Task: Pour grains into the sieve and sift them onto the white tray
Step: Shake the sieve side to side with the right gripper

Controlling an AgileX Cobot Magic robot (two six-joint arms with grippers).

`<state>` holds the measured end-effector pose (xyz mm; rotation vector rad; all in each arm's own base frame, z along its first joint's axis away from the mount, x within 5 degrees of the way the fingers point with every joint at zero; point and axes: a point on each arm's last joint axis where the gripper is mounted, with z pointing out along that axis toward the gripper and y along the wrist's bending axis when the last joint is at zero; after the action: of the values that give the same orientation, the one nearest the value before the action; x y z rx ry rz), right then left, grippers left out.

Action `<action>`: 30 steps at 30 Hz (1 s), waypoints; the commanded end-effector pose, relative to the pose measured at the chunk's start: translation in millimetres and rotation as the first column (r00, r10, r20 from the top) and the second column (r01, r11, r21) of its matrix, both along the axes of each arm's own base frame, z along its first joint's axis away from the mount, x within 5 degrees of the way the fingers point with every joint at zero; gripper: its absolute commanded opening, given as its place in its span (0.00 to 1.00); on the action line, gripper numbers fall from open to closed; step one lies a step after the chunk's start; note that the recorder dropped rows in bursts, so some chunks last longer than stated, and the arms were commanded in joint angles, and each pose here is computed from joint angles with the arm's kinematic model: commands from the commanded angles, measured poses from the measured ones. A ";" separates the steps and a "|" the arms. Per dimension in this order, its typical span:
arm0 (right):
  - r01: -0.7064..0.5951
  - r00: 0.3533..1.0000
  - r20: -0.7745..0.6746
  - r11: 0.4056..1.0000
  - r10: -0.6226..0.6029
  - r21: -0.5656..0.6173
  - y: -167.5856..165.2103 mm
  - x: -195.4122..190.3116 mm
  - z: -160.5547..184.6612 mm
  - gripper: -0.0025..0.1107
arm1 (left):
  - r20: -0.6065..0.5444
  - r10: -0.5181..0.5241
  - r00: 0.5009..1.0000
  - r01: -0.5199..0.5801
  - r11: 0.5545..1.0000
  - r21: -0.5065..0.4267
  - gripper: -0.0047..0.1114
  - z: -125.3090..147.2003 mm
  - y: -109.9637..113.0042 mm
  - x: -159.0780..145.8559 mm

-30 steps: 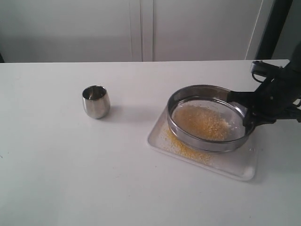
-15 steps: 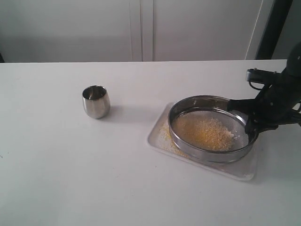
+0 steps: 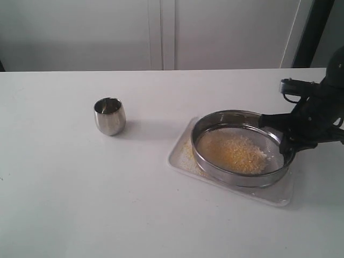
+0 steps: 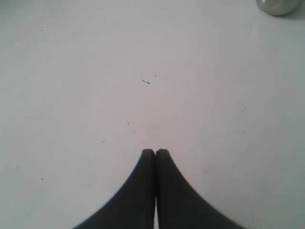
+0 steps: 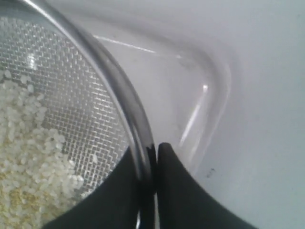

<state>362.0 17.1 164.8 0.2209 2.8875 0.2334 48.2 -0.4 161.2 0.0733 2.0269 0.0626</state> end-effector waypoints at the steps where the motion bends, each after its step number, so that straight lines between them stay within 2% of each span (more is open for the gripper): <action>1: 0.080 0.991 0.098 0.991 -0.090 0.108 5.5 8.5 12.4 0.02 | -0.008 0.003 1.000 -0.003 1.000 -0.013 0.04 -3.4 -0.4 -0.3; 4: 0.002 0.998 0.056 0.999 -0.005 0.049 6.0 3.8 13.0 0.02 | -0.008 0.003 1.000 -0.003 1.000 -0.013 0.04 -3.4 -0.4 -0.3; 6: 0.023 0.999 0.039 1.000 -0.023 -0.020 -13.3 -3.6 17.1 0.02 | -0.008 0.003 1.000 -0.003 1.000 -0.013 0.04 -3.4 -0.4 -0.3; 9: 0.103 0.988 0.113 0.994 -0.108 0.048 -18.6 -2.8 25.1 0.02 | -0.008 0.003 1.000 -0.003 1.000 -0.013 0.04 -3.4 -0.4 -0.3; 12: 0.062 0.989 0.130 0.991 -0.077 0.118 6.5 2.9 19.9 0.02 | -0.008 0.003 1.000 -0.003 1.000 -0.013 0.04 -3.4 -0.4 -0.3; 15: 0.003 0.997 0.075 0.999 -0.006 0.039 2.0 -4.3 16.3 0.02 | -0.008 0.003 1.000 -0.003 1.000 -0.013 0.04 -3.4 -0.4 -0.3; 17: 0.037 0.997 0.063 0.999 -0.037 -0.006 -15.5 -11.2 19.7 0.02 | -0.008 0.003 1.000 -0.003 1.000 -0.013 0.04 -3.4 -0.4 -0.3; 20: 0.098 0.988 0.117 0.995 -0.102 0.037 -19.5 -11.1 26.3 0.02 | -0.008 0.003 1.000 -0.003 1.000 -0.013 0.04 -3.4 -0.4 -0.3; 22: 0.087 0.985 0.145 0.993 -0.099 0.083 -4.9 -6.2 23.8 0.02 | -0.008 0.003 1.000 -0.003 1.000 -0.013 0.04 -3.4 -0.4 -0.3; 25: 0.036 0.996 0.080 0.997 -0.042 0.070 4.8 -7.3 13.8 0.02 | -0.008 0.003 1.000 -0.003 1.000 -0.013 0.04 -3.4 -0.4 -0.3; 27: 0.012 0.999 0.043 1.000 -0.012 0.016 -7.4 -12.3 14.0 0.02 | -0.008 0.003 1.000 -0.003 1.000 -0.013 0.04 -3.4 -0.4 -0.3; 30: 0.058 0.993 0.105 0.998 -0.060 0.018 -15.0 -14.9 22.3 0.02 | -0.008 0.003 1.000 -0.003 1.000 -0.013 0.04 -3.4 -0.4 -0.3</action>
<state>346.8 10.3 173.2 0.2327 2.8584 0.2468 48.2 -0.4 161.3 0.0732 2.0253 0.0628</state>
